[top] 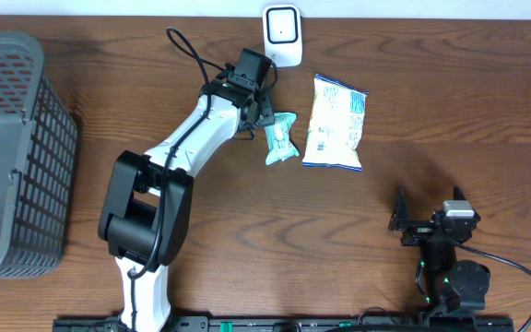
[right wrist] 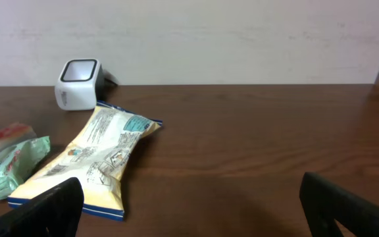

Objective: Scan the item barcode
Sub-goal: 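Carry the orange pack to the scanner and release it, then reach the left gripper into the basket and grasp the small green tissue pack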

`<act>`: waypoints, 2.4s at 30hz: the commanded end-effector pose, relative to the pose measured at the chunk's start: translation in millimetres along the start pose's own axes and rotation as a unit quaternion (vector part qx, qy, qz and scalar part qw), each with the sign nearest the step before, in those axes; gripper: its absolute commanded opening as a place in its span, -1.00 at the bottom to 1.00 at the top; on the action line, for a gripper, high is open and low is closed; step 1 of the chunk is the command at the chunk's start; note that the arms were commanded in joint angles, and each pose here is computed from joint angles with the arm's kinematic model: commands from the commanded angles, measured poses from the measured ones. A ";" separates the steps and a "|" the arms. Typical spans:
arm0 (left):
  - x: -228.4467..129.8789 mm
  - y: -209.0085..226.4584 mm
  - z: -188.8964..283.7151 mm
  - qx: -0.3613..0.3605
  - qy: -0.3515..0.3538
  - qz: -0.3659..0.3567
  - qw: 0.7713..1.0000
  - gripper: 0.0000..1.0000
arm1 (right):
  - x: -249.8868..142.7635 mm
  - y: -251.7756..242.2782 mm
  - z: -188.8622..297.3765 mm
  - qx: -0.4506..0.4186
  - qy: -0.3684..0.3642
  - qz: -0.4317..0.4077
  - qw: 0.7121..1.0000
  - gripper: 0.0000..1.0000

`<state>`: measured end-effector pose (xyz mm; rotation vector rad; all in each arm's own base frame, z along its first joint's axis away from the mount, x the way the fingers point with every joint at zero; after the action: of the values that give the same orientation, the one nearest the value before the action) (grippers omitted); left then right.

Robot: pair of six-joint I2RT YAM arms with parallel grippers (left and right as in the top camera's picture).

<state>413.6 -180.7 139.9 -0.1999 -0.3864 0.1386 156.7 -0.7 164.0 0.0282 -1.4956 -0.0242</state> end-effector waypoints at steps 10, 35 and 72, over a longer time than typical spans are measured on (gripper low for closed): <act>56.1 123.8 265.0 0.176 -0.305 0.069 0.933 0.44 | -0.6 -0.4 0.2 -0.003 0.000 -0.005 1.000 0.98; -58.8 422.3 230.7 0.413 0.069 0.318 0.850 0.56 | -0.6 -0.4 0.2 -0.003 0.000 -0.005 1.000 0.99; -122.0 503.0 172.7 0.367 0.206 0.162 0.892 0.47 | -0.6 -0.4 0.2 -0.003 0.000 -0.005 1.000 0.98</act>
<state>196.2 308.5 144.2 0.4729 0.1315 0.5639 156.7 -0.8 164.0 0.0279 -1.4956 -0.0245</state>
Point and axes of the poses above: each gripper's point midway between its finger pads, its own z axis back along the fingers, its own y axis along the line the jaws close on, x = y × z, the point moved 9 cm from there along z, back along the fingers, and after that the axes turned 1 degree about -z, right-handed, at the moved point
